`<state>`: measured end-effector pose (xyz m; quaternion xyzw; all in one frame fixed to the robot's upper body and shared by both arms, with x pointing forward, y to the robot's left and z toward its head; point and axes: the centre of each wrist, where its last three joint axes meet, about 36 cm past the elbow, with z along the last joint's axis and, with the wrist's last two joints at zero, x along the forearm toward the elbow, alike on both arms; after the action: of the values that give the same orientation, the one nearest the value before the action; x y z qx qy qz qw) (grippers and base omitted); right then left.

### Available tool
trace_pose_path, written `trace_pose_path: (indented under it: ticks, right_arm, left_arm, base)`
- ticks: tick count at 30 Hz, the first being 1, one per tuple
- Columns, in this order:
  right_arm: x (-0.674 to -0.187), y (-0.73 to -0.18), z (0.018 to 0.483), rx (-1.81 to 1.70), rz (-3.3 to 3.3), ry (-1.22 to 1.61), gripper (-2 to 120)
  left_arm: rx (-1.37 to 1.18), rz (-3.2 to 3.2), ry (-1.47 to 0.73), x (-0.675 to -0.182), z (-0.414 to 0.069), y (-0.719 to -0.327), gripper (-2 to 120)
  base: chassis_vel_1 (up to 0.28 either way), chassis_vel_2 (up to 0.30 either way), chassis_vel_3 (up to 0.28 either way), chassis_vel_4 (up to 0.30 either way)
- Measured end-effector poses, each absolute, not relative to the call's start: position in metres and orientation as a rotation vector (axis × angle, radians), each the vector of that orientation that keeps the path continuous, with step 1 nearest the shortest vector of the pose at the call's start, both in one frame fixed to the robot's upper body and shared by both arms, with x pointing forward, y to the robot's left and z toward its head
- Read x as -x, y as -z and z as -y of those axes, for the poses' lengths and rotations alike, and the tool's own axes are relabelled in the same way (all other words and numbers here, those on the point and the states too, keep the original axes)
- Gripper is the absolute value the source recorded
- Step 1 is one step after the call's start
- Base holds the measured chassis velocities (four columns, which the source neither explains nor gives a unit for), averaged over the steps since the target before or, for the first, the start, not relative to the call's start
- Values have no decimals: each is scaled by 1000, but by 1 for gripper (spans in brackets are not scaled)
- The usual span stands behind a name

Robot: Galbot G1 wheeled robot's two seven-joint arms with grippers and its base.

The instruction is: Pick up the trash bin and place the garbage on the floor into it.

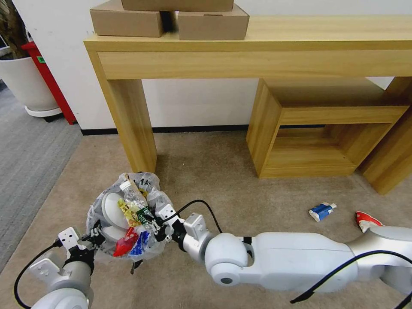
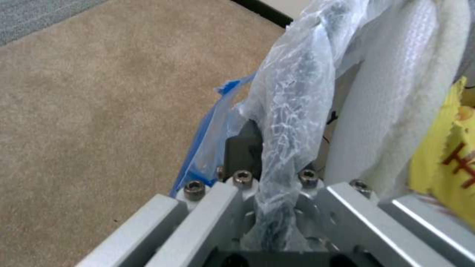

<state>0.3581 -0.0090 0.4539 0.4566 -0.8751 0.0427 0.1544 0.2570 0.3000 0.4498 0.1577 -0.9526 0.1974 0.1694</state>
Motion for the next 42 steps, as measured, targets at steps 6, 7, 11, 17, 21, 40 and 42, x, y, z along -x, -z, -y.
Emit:
trace_pose_path:
  ticks: [6,7,11,17,21,40,42]
  right_arm:
    - [-358,-452,-13,-1314,2500,-148,7]
    - [-359,-451,-18,-1308,2500,-157,7]
    - [-360,-448,-27,-1290,2498,-182,7]
    - [-364,-444,-31,-1244,2494,-227,7]
    - [-365,-441,-33,-1216,2493,-249,7]
    - [-363,-436,-28,-1211,2533,-224,7]
    - [-365,-436,-25,-1207,2548,-225,7]
  left_arm:
    - [-447,2709,-560,-254,-300,-450,0]
    - [-448,2710,-560,-254,-300,-450,0]
    - [-447,2713,-559,-254,-300,-451,0]
    - [-444,2713,-556,-252,-299,-452,0]
    - [-440,2714,-556,-252,-299,-452,0]
    - [-439,2711,-551,-253,-300,-449,0]
    - [-439,2709,-549,-253,-300,-449,0]
  base:
    - [0,0,0,0]
    - [0,0,0,0]
    - [0,0,0,0]
    - [0,0,0,0]
    - [0,0,0,0]
    - [0,0,0,0]
    - [0,0,0,0]
